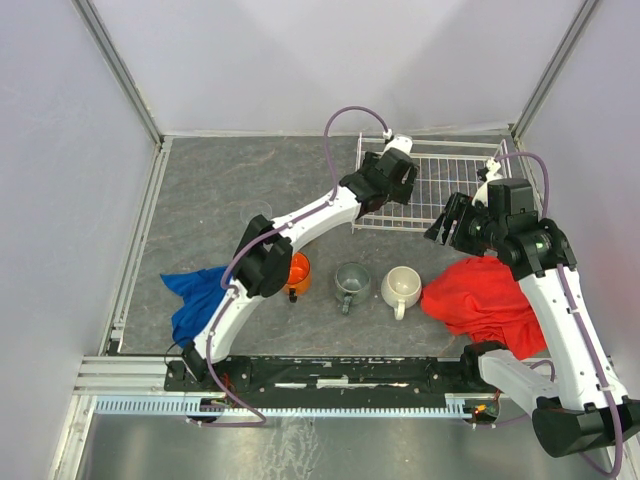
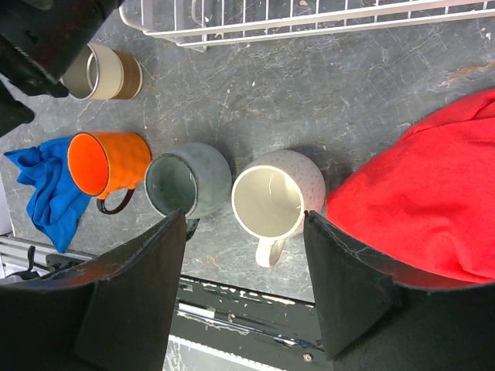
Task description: Load the cups into the dish rack
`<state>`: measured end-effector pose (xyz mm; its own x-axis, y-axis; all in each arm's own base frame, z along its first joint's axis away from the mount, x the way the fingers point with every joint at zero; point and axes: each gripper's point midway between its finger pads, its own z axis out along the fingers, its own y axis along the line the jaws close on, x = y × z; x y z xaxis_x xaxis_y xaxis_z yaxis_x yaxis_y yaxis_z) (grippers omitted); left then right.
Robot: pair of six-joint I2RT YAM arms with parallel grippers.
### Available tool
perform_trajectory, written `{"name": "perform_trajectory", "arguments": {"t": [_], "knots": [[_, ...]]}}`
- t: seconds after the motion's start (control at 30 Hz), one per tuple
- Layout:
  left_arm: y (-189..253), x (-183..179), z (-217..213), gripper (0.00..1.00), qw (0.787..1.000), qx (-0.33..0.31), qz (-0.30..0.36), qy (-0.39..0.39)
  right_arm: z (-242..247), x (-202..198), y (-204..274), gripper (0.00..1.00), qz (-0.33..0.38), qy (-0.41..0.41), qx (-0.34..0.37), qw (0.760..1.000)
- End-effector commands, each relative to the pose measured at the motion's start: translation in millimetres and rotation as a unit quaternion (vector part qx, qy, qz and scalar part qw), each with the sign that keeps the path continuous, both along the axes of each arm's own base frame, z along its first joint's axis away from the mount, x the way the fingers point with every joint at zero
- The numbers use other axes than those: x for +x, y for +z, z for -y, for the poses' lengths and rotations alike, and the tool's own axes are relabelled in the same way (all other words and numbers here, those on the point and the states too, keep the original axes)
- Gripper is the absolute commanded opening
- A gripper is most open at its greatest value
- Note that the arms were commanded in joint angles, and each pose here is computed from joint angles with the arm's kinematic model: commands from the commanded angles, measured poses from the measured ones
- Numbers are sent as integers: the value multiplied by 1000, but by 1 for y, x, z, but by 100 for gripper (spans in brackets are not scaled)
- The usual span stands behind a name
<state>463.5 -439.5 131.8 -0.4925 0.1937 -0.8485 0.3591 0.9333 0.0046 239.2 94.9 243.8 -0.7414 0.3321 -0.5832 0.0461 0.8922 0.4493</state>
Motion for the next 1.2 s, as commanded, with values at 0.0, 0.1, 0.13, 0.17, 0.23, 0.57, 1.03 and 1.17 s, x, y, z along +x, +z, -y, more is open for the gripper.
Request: {"name": "perform_trajectory", "arguments": {"t": [0.0, 0.1, 0.13, 0.17, 0.23, 0.57, 1.03, 1.17], "knots": [[76, 2, -6, 94, 998, -38, 54, 3, 0, 4, 9, 70, 26, 9, 0, 1000], [95, 1, -6, 100, 997, -48, 66, 1, -1, 6, 6, 70, 24, 12, -2, 1000], [102, 0, -6, 99, 996, -51, 69, 0, -2, 8, 6, 70, 23, 14, -2, 1000], [109, -1, -7, 99, 996, -54, 71, 0, -2, 10, 5, 70, 24, 16, -3, 1000], [122, -4, -11, 99, 996, -57, 74, 3, -4, 16, 5, 70, 27, 22, -5, 999], [208, -20, -74, 99, 990, -99, 72, 69, -11, 72, -12, 63, 24, 50, -34, 998], [272, -67, -199, 99, 977, -146, 49, 150, -42, 178, -56, 3, 4, 33, -44, 998], [283, -78, -221, 99, 974, -150, 55, 163, -46, 196, -70, 3, -12, 35, -46, 998]]}}
